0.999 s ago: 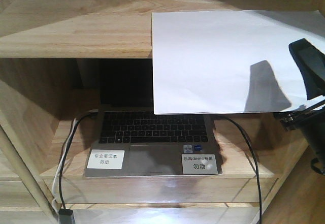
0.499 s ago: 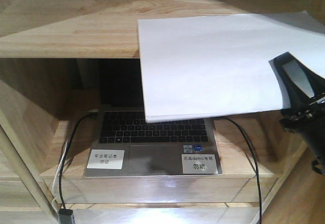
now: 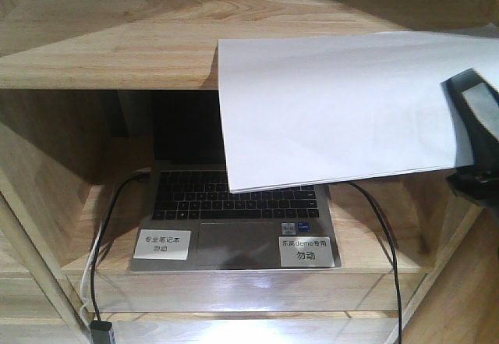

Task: Grab stapler and paper to desk for stapling
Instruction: 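Pull the paper off the shelf with the right gripper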

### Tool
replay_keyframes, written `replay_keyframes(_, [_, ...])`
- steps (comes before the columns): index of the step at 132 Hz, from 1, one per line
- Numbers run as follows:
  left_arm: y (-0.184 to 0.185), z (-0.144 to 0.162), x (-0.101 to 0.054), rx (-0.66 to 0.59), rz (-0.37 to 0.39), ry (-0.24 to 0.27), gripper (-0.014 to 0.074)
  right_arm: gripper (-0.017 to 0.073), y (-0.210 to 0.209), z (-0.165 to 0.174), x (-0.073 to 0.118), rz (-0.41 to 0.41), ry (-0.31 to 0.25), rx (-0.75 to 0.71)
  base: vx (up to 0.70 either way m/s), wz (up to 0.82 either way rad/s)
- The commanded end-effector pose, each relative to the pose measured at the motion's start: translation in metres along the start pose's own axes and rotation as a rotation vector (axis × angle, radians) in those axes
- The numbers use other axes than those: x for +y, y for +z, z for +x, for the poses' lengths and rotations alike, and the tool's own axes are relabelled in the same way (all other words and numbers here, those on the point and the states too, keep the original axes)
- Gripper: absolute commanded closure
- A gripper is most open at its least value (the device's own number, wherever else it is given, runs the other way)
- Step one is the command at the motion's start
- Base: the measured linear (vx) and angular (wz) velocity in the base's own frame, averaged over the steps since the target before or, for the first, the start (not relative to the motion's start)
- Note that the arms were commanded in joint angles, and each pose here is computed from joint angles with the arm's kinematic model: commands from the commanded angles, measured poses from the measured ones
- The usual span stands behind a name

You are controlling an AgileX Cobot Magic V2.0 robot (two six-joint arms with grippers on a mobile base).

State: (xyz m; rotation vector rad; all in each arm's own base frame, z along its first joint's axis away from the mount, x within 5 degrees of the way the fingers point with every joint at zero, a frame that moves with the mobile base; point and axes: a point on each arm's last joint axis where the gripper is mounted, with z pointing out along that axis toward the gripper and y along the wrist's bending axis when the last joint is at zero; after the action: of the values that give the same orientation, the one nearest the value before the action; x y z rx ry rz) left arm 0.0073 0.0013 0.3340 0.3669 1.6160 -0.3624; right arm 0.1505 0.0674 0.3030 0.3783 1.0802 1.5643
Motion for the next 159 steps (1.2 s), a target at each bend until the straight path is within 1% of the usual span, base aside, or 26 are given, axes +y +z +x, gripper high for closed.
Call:
replay_keyframes(1, [-0.002, -0.018, -0.001, -0.128, 0.013, 0.001, 0.0600, 0.0566, 0.000, -0.008, 0.030, -0.231, -0.053, -0.061, 0.00, 0.00])
replay_keyframes(21, [-0.002, -0.018, -0.001, -0.128, 0.013, 0.001, 0.0600, 0.0566, -0.006, -0.011, 0.042, -0.228, -0.115, -0.080, 0.00, 0.00])
replay_keyframes(34, [-0.002, -0.018, -0.001, -0.128, 0.013, 0.001, 0.0600, 0.0566, -0.012, -0.013, 0.054, -0.264, -0.156, -0.098, 0.00, 0.00])
replay_keyframes(37, [-0.002, -0.018, -0.001, -0.128, 0.013, 0.001, 0.0600, 0.0566, -0.015, -0.014, 0.058, -0.283, -0.166, -0.105, 0.00, 0.00])
replay_keyframes(51, [-0.002, -0.018, -0.001, -0.128, 0.013, 0.001, 0.0600, 0.0564, -0.023, -0.016, 0.071, -0.319, -0.189, -0.119, 0.00, 0.00])
replay_keyframes(73, [-0.002, -0.018, -0.001, -0.128, 0.013, 0.001, 0.0600, 0.0564, -0.037, -0.016, 0.088, -0.354, -0.252, -0.125, 0.00, 0.00])
replay_keyframes(86, [-0.002, -0.018, -0.001, -0.128, 0.013, 0.001, 0.0600, 0.0562, -0.046, -0.017, 0.097, -0.370, -0.264, -0.139, 0.00, 0.00])
replay_keyframes(94, [-0.002, -0.018, -0.001, -0.128, 0.013, 0.001, 0.0600, 0.0561, -0.054, -0.018, 0.099, -0.376, -0.266, -0.161, 0.00, 0.00])
replay_keyframes(100, [-0.002, -0.018, -0.001, -0.128, 0.013, 0.001, 0.0600, 0.0561, -0.061, -0.019, 0.095, -0.369, -0.261, -0.186, 0.00, 0.00])
replay_keyframes(110, [-0.002, -0.018, -0.001, -0.128, 0.013, 0.001, 0.0600, 0.0561, -0.075, -0.020, 0.090, -0.364, -0.234, -0.235, 0.00, 0.00])
replay_keyframes(111, [-0.002, -0.018, -0.001, -0.128, 0.013, 0.001, 0.0600, 0.0561, -0.079, -0.019, 0.087, -0.360, -0.228, -0.243, 0.00, 0.00])
replay_keyframes(120, [-0.002, -0.018, -0.001, -0.128, 0.013, 0.001, 0.0600, 0.0561, -0.088, -0.018, 0.084, -0.362, -0.230, -0.267, 0.00, 0.00])
replay_keyframes(132, [-0.002, -0.018, -0.001, -0.128, 0.013, 0.001, 0.0600, 0.0561, -0.101, -0.015, 0.082, -0.384, -0.231, -0.286, 0.00, 0.00])
replay_keyframes(143, [-0.002, -0.018, -0.001, -0.128, 0.013, 0.001, 0.0600, 0.0561, -0.110, -0.013, 0.085, -0.414, -0.241, -0.295, 0.00, 0.00])
replay_keyframes(159, [-0.002, -0.018, -0.001, -0.128, 0.013, 0.001, 0.0600, 0.0561, -0.115, -0.012, 0.088, -0.420, -0.253, -0.293, 0.00, 0.00])
